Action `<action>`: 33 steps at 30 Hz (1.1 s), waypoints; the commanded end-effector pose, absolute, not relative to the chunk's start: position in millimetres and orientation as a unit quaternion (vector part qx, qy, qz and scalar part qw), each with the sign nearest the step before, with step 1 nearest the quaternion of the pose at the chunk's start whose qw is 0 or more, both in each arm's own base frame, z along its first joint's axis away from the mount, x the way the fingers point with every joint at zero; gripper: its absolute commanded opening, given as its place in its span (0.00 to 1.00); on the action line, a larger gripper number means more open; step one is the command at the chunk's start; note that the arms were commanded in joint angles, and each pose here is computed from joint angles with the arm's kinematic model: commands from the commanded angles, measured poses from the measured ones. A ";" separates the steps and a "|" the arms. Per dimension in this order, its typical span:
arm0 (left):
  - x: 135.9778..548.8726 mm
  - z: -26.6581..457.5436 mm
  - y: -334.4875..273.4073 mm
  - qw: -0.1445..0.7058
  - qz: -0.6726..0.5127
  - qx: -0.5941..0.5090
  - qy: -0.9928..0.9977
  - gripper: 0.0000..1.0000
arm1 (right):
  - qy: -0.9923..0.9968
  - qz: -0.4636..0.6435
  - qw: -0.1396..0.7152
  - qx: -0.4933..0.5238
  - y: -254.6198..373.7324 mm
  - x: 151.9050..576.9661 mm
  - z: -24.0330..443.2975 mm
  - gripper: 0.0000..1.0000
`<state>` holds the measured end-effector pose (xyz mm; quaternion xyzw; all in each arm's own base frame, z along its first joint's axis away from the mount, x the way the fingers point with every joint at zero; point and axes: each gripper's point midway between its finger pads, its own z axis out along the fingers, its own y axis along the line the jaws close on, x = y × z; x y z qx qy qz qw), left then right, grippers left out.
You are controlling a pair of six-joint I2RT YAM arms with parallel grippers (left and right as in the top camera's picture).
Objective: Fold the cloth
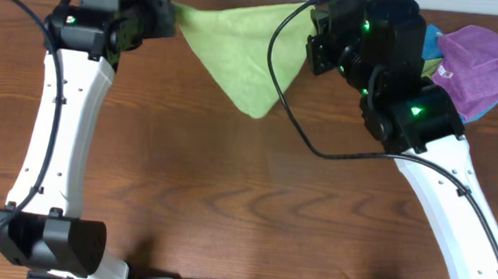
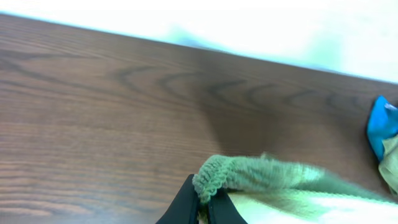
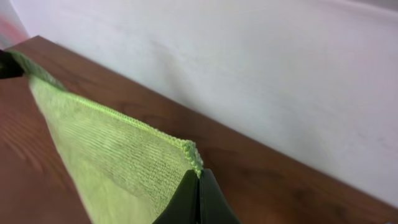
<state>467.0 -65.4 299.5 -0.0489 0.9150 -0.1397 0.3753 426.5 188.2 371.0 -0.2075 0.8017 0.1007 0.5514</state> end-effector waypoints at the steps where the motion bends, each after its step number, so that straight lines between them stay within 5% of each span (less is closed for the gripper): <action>1: 463.4 287.8 -57.5 0.352 -0.134 -0.067 0.924 0.06 | 0.810 0.081 0.541 -0.214 183.2 425.8 364.2 0.01; 7: 407.6 248.7 -55.9 0.221 -0.118 -0.071 0.966 0.06 | 0.872 0.091 0.424 -0.228 182.3 390.2 309.6 0.01; 8: 394.7 242.3 -55.0 0.193 -0.113 -0.069 0.972 0.13 | 0.881 0.097 0.400 -0.233 183.1 381.0 300.5 0.09; 9: 382.0 236.9 -54.1 0.166 -0.107 -0.063 0.978 0.23 | 0.891 0.103 0.376 -0.231 183.5 371.7 291.9 0.37; 11: 356.7 229.0 -52.6 0.113 -0.101 -0.067 0.986 0.29 | 0.910 0.117 0.328 -0.223 184.6 352.6 276.9 0.44; 12: 336.1 224.7 -52.4 0.070 -0.098 -0.071 0.990 0.50 | 0.921 0.120 0.304 -0.212 182.7 343.1 269.4 0.58; 13: 325.2 223.0 -51.5 0.048 -0.095 -0.073 0.992 0.48 | 0.927 0.119 0.290 -0.205 180.5 338.4 265.5 0.60; 18: 311.0 221.2 -47.1 0.020 -0.080 -0.070 0.994 0.34 | 0.938 0.121 0.268 -0.183 176.7 330.1 259.9 0.62; 21: 326.4 221.0 -43.3 0.053 -0.070 -0.060 0.994 0.43 | 0.938 0.113 0.275 -0.179 175.1 334.8 259.2 0.63; 27: 349.6 186.6 -57.3 0.066 -0.107 -0.035 0.991 0.41 | 0.952 0.127 0.245 -0.135 182.2 347.4 206.9 0.64; 33: 337.1 115.2 -51.8 -0.014 -0.099 0.010 0.995 0.56 | 0.971 0.130 0.166 0.113 163.1 334.6 161.7 0.63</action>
